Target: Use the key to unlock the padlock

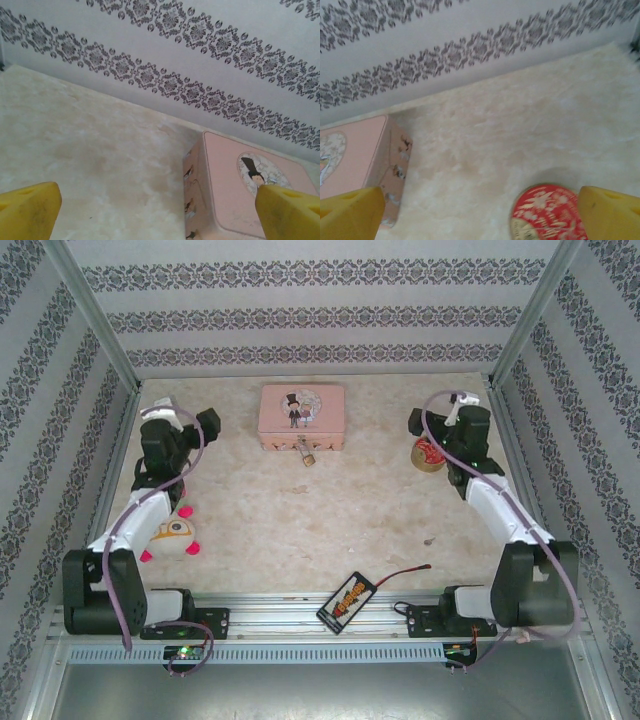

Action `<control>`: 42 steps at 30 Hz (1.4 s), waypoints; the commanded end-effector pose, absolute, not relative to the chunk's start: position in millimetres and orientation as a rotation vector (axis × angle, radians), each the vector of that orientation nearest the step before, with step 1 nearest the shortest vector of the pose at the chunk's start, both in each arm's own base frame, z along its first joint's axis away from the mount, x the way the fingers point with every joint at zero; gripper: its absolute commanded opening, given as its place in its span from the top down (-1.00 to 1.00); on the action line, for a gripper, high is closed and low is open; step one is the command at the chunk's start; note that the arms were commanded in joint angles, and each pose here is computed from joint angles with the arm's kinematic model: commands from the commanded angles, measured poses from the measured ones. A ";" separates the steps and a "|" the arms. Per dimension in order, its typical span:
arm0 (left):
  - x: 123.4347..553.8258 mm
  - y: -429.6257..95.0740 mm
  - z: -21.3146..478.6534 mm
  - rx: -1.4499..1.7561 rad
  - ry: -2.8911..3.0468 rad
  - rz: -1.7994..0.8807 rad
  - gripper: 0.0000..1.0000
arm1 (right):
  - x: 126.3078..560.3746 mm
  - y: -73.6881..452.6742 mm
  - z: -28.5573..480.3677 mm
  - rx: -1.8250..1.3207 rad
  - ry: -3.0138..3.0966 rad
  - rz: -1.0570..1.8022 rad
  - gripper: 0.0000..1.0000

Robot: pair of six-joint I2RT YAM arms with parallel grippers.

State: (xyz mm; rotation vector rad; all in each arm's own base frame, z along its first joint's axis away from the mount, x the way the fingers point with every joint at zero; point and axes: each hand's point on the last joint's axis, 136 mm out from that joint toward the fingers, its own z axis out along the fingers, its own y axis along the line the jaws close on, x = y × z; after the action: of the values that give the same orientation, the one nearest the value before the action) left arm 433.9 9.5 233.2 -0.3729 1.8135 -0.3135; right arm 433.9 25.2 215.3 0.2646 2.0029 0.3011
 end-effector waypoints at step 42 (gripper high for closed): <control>500.2 -142.3 83.5 -0.300 2.288 -0.503 -0.09 | 516.5 283.1 97.3 -0.049 2.560 0.872 -0.14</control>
State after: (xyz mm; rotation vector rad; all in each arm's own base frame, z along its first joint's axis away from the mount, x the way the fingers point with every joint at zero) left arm 525.3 -123.8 96.8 -0.3306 2.2221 -0.4846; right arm 539.0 242.7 99.1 0.0837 2.5220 0.7525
